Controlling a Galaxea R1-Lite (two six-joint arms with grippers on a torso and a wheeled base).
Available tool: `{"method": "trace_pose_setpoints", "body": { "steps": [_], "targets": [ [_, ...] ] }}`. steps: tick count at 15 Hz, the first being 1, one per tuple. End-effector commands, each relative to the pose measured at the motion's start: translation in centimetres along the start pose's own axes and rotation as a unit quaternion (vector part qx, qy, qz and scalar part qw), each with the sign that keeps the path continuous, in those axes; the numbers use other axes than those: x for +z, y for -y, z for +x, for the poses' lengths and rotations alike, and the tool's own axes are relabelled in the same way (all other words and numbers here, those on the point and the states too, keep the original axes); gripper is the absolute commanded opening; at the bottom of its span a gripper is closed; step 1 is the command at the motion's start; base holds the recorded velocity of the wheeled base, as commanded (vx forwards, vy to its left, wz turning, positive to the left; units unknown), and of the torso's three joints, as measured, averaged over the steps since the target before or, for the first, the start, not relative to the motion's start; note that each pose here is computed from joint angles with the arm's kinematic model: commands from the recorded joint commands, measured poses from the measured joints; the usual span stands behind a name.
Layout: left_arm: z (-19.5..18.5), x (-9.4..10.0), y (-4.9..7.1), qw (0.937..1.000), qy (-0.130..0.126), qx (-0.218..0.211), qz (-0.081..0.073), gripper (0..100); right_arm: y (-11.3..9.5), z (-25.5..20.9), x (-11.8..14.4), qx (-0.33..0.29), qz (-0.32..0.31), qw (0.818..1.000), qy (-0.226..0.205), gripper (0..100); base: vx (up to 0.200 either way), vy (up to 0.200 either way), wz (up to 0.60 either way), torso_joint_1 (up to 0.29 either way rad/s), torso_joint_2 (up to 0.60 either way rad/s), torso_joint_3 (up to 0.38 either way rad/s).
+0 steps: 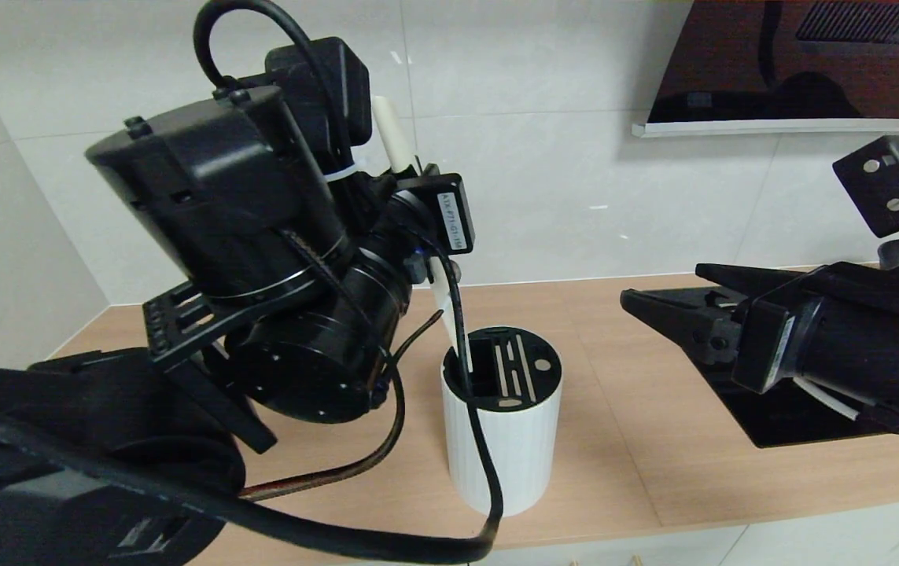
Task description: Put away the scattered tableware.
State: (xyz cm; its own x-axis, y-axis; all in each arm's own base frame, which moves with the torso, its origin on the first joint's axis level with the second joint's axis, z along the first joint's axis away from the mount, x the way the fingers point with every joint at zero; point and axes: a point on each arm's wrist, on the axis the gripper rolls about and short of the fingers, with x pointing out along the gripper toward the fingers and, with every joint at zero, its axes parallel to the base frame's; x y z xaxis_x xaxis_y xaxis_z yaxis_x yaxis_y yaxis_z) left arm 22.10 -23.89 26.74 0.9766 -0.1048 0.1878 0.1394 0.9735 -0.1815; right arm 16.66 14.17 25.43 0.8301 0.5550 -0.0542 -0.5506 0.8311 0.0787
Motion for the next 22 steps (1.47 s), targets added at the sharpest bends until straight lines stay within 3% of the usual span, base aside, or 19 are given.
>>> {"method": "trace_pose_setpoints", "body": {
  "steps": [1, 6, 12, 22],
  "targets": [
    [0.7, -1.4, 0.9, 1.0, -0.003, -0.001, 0.002, 0, 0.0, 0.2, -0.2, -0.001, -0.001, 1.0, -0.005, 100, 0.0, 0.0, 0.0, 0.0, 0.0, 0.0],
    [1.4, -3.7, 1.6, 0.9999, -0.012, 0.002, 0.01, 0, 0.0, 0.4, -0.4, -0.001, -0.001, 1.0, -0.008, 100, 0.0, 0.0, 0.0, 0.0, 0.0, 0.0],
    [1.8, -4.8, 1.9, 0.9998, -0.017, 0.002, 0.014, 0, 0.0, 0.4, -0.4, -0.001, -0.001, 1.0, -0.009, 100, 0.0, 0.0, 0.0, 0.0, 0.0, 0.0],
    [2.1, -8.1, 2.3, 0.9984, -0.048, 0.009, 0.028, 0, 0.0, 0.3, -0.4, -0.001, -0.001, 1.0, -0.009, 100, 0.0, 0.0, 0.0, 0.0, 0.0, 0.0]
  ]
}}
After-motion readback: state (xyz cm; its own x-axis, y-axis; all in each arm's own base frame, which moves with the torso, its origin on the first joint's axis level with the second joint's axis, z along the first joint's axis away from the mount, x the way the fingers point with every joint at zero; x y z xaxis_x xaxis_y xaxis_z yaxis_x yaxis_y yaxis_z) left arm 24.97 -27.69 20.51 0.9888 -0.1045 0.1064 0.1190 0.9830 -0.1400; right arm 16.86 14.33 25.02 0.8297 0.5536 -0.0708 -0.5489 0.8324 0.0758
